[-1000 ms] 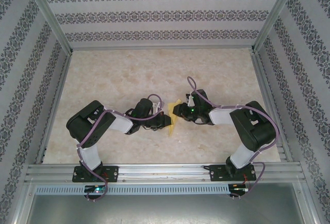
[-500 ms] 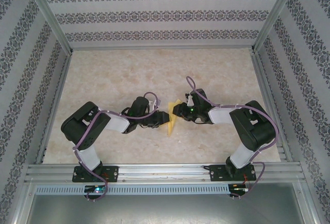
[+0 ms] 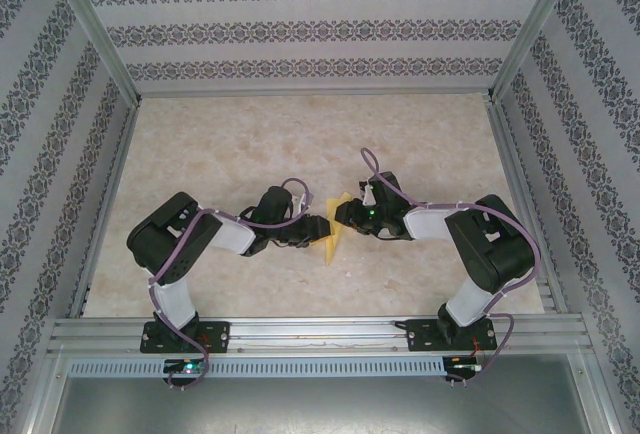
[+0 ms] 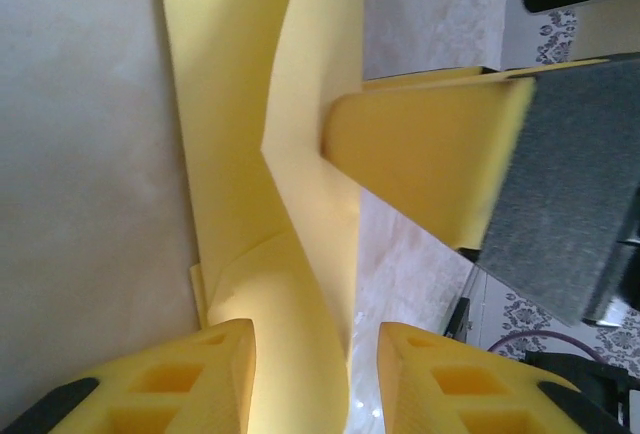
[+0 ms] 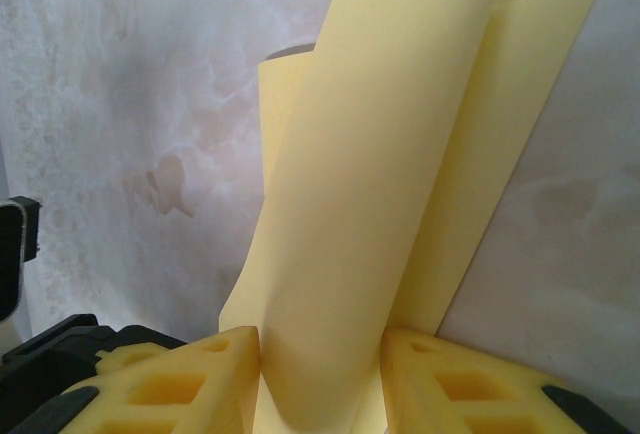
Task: Fold a paper plane with a square sheet of paper (fold left side to right side)
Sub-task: Fold the wing for the fifth time at the center of the table.
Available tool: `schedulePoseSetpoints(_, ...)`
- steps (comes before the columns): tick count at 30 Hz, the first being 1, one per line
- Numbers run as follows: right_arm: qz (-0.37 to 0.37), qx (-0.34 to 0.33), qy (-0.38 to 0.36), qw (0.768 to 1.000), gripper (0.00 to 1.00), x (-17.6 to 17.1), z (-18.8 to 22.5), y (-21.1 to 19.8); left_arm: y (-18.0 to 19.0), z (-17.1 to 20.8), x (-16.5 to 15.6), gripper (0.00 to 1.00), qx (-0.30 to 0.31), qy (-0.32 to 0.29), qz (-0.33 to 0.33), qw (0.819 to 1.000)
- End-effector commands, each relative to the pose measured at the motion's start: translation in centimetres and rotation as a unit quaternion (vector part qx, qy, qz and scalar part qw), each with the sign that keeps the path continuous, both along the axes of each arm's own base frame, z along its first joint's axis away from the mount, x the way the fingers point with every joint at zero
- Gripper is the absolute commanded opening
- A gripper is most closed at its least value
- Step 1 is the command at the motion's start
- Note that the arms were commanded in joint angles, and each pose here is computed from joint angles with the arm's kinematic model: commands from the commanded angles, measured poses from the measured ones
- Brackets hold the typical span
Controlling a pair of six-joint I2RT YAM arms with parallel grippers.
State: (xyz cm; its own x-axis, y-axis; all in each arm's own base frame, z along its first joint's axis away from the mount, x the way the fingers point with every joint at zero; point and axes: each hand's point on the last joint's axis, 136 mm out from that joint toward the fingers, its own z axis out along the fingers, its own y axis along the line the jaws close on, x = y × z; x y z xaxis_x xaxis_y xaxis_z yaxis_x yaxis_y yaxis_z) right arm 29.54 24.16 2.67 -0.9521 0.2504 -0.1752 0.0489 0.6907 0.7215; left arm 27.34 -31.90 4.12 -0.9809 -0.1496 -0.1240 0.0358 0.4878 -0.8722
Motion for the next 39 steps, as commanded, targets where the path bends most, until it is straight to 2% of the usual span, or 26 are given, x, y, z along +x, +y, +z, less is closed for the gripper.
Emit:
schedulePoseSetpoints(1, 0.006, -0.032, 0.018, 0.999, 0.38, -0.7, -1.8, -0.3, -0.2, 0.5, 1.1, 0.34, -0.008, -0.017, -0.004, 1.0)
schedulePoseSetpoints(9, 0.008, -0.044, 0.024, 0.999, 0.38, -0.9, -2.1, -0.5, -0.1, -0.5, 1.7, 0.18, 0.005, -0.019, 0.002, 1.0)
schedulePoseSetpoints(14, 0.01, -0.051, 0.024, 0.998, 0.38, -0.9, -2.2, -0.7, 0.3, -0.7, 1.9, 0.11, 0.016, -0.021, 0.005, 1.0)
schedulePoseSetpoints(39, 0.02, -0.053, 0.023, 0.998, 0.37, -1.0, -1.9, -0.2, 1.5, -2.7, 1.8, 0.06, 0.061, -0.014, 0.0, 0.998)
